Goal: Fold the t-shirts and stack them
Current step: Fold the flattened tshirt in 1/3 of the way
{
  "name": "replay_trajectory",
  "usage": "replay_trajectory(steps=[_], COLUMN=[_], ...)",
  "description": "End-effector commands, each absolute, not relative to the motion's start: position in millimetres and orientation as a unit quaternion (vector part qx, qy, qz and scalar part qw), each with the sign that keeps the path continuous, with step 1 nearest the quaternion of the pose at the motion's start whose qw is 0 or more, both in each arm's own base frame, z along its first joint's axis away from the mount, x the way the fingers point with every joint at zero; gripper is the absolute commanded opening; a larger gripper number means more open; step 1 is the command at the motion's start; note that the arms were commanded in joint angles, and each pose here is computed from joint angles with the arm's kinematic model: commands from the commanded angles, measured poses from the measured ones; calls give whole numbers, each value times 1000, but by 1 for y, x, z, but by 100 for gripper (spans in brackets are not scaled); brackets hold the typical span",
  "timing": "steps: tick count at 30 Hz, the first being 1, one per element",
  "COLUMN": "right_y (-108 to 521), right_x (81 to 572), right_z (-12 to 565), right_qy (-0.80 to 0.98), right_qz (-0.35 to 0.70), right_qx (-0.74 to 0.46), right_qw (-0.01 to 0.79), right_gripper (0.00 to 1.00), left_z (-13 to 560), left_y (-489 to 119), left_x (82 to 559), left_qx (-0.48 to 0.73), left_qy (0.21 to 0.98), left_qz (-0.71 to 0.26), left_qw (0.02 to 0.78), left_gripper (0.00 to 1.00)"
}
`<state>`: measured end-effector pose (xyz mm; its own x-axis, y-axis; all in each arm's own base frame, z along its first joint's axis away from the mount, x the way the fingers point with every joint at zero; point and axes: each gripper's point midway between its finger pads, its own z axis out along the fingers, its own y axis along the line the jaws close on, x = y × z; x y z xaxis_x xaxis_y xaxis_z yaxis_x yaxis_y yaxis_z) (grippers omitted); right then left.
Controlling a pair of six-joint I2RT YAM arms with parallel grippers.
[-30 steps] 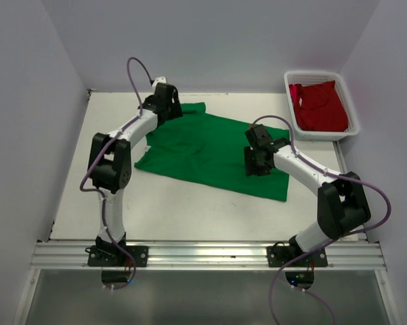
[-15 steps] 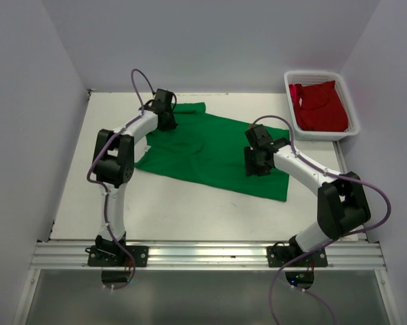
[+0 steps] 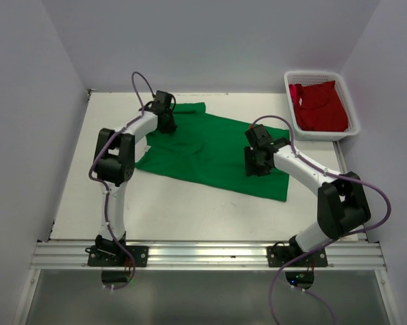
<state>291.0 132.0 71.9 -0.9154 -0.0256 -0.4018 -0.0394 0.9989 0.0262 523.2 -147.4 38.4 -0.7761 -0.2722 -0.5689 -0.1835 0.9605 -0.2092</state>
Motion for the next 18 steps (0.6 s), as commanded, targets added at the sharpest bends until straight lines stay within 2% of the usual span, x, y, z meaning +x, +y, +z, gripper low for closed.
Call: replay_trajectory(steps=[1,8,12,18], right_y=[128,127,126,127], right_x=[291,290,290,290], right_z=[77,77,77,76], right_qy=[976,976,976,976], right_qz=[9,9,8,9], right_qx=[-16,-16,-15,-15], right_qw=[217,217,218,217], right_gripper=[43,42,42,42], left_z=[23,14,20,46], left_y=[-146,-146,-149,-153], left_x=[523,521,522,526], left_qx=[-117,-113,-110,-103], left_qy=[943,946,944,935], left_qz=[-77,-76,-84,-98], left_qw=[302,295,300,325], left_gripper=[25,22,0,0])
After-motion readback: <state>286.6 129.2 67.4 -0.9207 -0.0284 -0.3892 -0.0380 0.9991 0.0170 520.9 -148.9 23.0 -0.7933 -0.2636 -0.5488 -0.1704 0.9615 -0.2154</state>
